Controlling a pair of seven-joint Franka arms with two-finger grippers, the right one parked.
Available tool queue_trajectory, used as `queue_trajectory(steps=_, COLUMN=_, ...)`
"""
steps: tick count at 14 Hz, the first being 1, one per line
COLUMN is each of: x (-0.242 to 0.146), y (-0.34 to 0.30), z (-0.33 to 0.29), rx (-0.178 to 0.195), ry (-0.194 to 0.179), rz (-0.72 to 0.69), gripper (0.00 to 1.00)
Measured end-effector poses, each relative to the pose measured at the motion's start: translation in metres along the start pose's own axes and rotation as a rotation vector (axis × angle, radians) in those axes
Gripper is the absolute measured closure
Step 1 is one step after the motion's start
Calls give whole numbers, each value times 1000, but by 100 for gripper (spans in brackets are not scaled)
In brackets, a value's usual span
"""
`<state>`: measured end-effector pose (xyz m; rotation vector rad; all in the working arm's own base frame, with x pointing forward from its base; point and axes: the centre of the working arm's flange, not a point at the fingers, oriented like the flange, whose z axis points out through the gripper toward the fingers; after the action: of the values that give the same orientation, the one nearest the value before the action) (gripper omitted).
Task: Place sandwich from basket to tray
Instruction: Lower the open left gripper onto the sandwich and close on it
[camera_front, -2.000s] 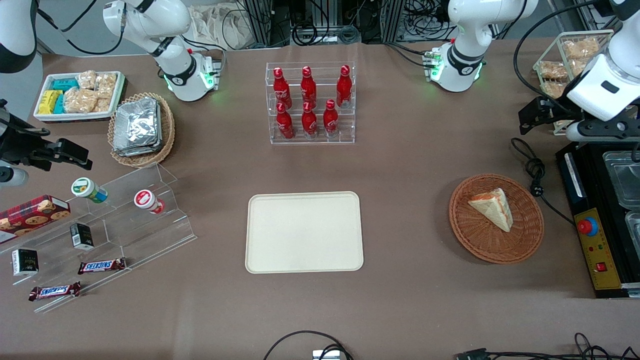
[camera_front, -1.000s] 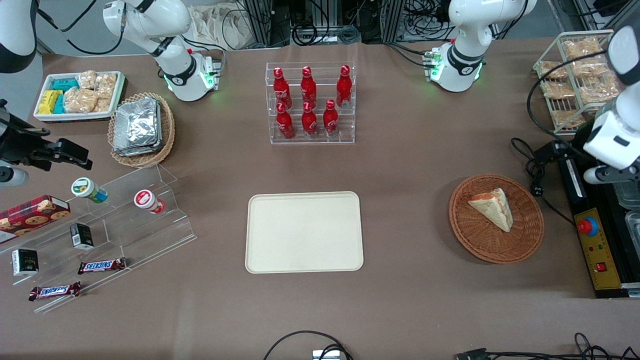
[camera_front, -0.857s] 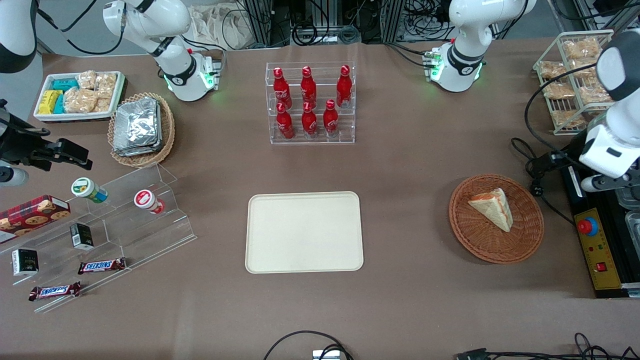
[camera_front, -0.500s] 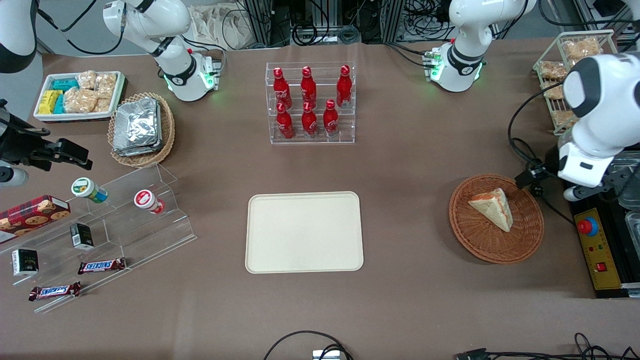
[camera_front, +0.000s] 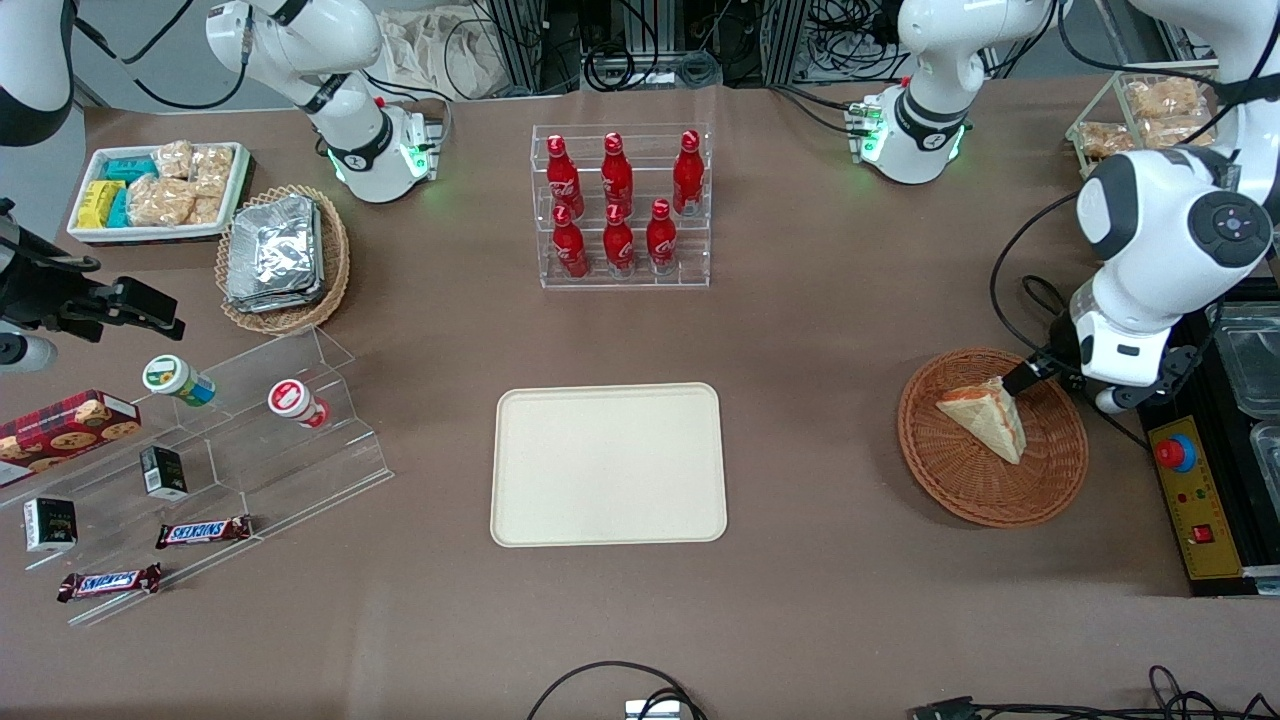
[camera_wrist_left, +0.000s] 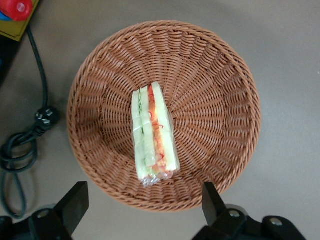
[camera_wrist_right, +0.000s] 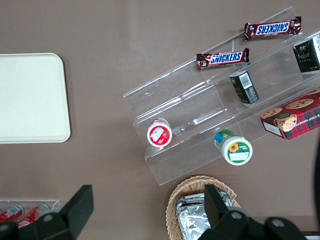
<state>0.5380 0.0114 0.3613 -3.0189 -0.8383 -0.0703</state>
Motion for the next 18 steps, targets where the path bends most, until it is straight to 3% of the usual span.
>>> queue_trajectory(steps=4, x=2, y=2, z=34, rx=-12, ry=-5, rz=-86, gripper=0)
queue_trajectory(steps=9, x=-2, y=12, z=63, rx=2, ry=10, rz=-149, gripper=0)
queue_trajectory(steps=18, x=-18, y=9, z=103, rx=-14, ry=16, rz=-176, gripper=0)
